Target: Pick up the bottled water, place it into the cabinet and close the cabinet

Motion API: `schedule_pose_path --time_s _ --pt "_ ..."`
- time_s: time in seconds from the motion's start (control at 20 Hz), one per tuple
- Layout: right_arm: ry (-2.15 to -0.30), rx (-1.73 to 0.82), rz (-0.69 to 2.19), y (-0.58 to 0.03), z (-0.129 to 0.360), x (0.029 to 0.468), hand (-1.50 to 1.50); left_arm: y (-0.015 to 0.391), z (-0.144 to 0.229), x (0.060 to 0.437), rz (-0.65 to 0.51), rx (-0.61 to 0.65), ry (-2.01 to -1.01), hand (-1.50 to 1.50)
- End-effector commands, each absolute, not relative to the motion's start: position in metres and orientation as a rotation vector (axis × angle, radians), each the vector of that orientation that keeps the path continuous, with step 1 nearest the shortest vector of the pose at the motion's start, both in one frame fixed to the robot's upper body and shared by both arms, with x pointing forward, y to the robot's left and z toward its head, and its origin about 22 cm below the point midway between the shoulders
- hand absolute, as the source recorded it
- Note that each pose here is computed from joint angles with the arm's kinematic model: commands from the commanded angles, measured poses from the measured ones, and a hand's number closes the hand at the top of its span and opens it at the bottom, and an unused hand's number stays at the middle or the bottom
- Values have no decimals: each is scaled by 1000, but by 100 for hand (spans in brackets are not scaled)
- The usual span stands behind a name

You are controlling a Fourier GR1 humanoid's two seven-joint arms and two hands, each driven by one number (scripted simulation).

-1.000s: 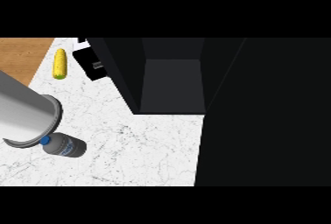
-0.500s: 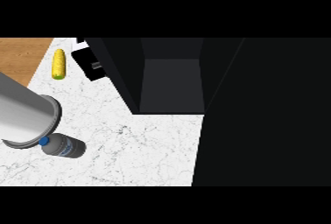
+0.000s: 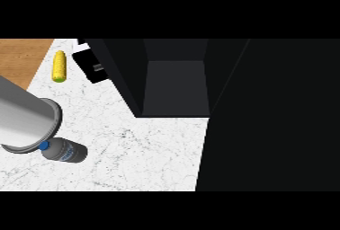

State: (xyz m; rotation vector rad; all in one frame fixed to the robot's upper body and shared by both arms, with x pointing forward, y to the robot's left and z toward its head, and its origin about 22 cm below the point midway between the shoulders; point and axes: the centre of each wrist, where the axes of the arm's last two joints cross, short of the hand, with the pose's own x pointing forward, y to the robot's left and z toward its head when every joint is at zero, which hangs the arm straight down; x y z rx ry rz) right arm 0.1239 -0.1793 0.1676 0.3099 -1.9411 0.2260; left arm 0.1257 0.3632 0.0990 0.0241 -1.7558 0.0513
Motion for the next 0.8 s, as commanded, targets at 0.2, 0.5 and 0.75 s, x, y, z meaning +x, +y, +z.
schedule_pose_path --time_s 0.2,0.5,0.75 --pt "-1979 261 225 -180 188 108 -150 373 61 151 85 46 -1666 -150" --pt "-1988 249 250 -178 190 94 -150 392 22 152 72 83 -1618 -150" --pt "-2006 234 225 -173 193 103 -150 386 -27 168 99 52 -1570 -150"
